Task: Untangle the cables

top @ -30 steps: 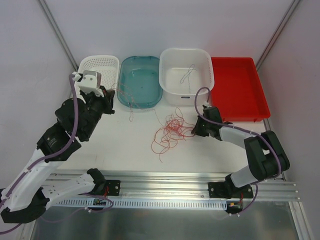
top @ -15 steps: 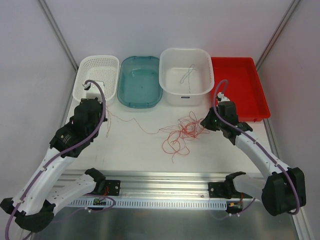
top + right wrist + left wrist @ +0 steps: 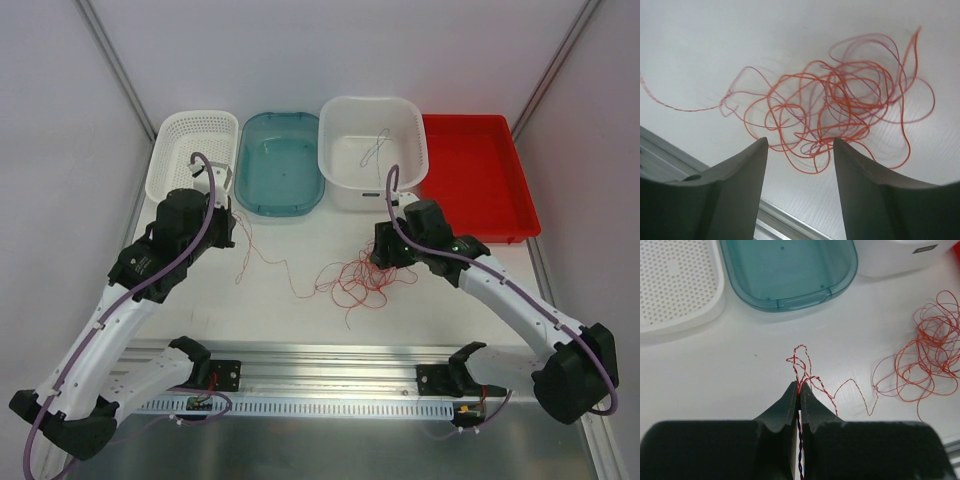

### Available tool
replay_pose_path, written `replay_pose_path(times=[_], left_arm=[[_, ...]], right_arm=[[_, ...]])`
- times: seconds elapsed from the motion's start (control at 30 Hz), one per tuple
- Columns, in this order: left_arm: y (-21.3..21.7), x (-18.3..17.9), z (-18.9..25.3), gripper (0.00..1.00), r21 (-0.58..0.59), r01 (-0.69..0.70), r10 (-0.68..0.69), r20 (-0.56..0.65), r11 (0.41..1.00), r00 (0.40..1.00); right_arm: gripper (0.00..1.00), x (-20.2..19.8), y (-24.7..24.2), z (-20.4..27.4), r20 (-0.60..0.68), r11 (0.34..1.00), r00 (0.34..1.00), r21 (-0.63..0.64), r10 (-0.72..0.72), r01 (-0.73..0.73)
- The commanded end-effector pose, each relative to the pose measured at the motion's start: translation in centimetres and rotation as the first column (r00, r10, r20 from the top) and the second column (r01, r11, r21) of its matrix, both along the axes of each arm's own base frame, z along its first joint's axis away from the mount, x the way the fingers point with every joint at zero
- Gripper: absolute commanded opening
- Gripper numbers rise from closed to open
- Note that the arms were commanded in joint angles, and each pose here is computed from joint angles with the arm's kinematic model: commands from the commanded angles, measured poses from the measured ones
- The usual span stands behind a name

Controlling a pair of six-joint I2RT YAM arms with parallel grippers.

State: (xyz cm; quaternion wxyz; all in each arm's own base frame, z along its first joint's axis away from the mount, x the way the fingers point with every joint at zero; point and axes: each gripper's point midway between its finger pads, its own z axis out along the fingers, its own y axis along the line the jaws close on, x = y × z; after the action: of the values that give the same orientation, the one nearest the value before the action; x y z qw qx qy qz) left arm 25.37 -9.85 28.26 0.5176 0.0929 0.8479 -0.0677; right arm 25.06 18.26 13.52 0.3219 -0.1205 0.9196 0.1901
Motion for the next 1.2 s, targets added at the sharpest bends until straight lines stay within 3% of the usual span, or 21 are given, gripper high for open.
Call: replay_pose_path(times=[0.0,0.17,0.3,0.7,0.93,1.07,1.17], left_arm=[[-2.6,-0.5,0.7,0.0,-0.105,0.109,-0.11,-0.007,0.989,0.994],[-2.8,-0.6,0.8,0.0,-0.116,0.115,-0.116,-0.002,0.987,0.993],[-2.6,-0.6,0.7,0.0,-0.115,0.108,-0.109,0.002,0.987,0.994],[-2.3,-0.7,0.0,0.0,-0.112,0.087,-0.088,-0.007,0.99,0.996],[-0.5,-0.5,-0.3,0.0,-0.061,0.013,-0.012,0.016,0.998,1.0],[1.2,-0.1,-1.3,0.0,-0.008,-0.069,0.069,0.015,0.998,0.998],[3.5,0.4,-2.3,0.0,0.051,-0.198,0.198,0.014,0.979,0.98]], right_arm=[[0.59,0.5,1.9,3.9,0.157,0.986,0.974,-0.078,0.161,-0.15],[0.6,-0.9,6.1,4.7,0.167,0.929,0.914,-0.061,0.371,-0.366],[0.59,-1.9,8.9,1.9,0.081,0.878,0.874,-0.043,0.478,-0.477],[0.5,-2.8,13.4,-5.8,-0.087,0.801,0.802,-0.053,0.591,-0.596],[0.27,-2.6,12.9,-8.9,-0.144,0.809,0.81,-0.081,0.569,-0.583],[0.01,-2.4,12.4,-7.6,-0.112,0.827,0.829,-0.073,0.548,-0.557],[0.01,-1.3,11.2,-5.1,-0.071,0.868,0.867,-0.02,0.494,-0.496]])
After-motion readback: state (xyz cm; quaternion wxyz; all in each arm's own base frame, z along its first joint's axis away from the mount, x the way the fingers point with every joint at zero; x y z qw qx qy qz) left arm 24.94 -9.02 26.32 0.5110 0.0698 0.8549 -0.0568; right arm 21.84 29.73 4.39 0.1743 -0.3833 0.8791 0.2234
